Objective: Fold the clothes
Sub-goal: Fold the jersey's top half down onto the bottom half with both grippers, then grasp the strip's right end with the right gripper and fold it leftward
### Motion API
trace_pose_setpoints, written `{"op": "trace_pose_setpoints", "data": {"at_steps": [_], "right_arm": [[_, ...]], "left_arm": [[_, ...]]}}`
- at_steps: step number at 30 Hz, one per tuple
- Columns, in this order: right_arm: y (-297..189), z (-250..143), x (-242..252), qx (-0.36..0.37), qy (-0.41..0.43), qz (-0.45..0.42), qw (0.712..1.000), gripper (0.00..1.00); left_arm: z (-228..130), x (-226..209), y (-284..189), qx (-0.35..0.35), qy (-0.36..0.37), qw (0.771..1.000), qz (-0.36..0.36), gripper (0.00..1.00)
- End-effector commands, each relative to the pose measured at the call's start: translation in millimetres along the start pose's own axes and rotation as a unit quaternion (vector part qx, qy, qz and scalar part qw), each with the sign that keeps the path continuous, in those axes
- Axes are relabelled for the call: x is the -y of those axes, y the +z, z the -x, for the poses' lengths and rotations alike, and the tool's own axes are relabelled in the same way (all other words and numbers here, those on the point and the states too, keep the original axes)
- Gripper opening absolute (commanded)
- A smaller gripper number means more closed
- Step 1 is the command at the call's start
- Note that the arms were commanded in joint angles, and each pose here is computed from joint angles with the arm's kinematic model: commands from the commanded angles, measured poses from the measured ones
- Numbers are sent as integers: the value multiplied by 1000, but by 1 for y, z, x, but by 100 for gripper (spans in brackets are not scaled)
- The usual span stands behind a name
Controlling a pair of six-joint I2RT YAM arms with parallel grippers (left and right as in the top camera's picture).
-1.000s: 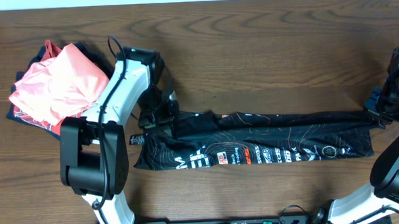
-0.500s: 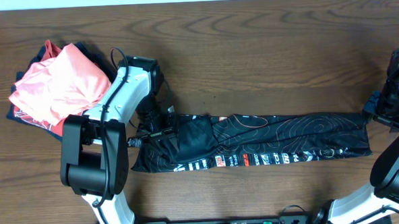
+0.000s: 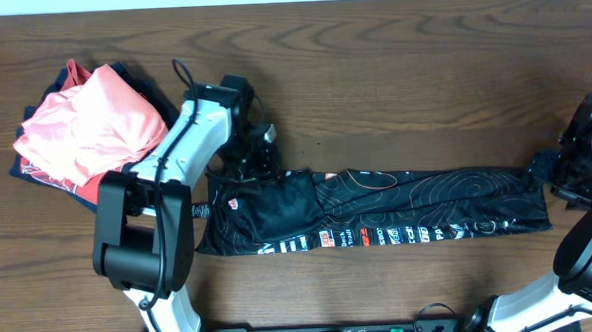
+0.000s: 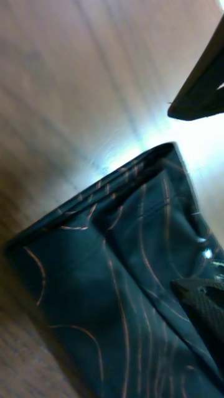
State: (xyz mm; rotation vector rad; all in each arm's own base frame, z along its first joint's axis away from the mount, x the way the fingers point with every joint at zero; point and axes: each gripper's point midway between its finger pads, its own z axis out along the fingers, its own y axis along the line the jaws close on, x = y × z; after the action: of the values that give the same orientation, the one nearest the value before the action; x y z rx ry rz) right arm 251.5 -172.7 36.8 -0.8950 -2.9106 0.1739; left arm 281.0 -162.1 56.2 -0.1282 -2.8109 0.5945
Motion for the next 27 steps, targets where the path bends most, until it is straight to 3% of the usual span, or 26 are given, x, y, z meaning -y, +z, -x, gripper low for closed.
{"op": "trace_pose_setpoints", "data": {"at_steps": [1,8,11,13,14,15,17,21,27], "right_arm": [[19,-10,-5,-10,-20,18,1000,80],[51,-19,-13,5,-30,32,999,87],[56,-21,-21,8,-31,51,998,78],[53,-19,-33,12,-46,86,995,58],[53,-19,-37,14,-53,98,994,45],[52,-19,-38,15,-54,100,993,23],[51,-18,-37,15,-54,100,993,1],[34,-5,-31,21,-53,86,995,1],[-31,24,-20,46,-39,67,996,1]], "left_arm": [[-4,10,-8,7,9,1000,-7,51],[-5,12,-14,16,11,1000,-8,49],[-3,13,-22,33,18,999,-5,49],[-2,9,-27,45,21,999,15,49],[-2,7,-30,52,23,998,23,49],[-2,5,-33,57,24,998,29,49],[-3,5,-38,65,25,997,32,49],[-5,2,-52,83,18,996,29,49],[-5,-11,-86,134,-15,991,17,49]]}}
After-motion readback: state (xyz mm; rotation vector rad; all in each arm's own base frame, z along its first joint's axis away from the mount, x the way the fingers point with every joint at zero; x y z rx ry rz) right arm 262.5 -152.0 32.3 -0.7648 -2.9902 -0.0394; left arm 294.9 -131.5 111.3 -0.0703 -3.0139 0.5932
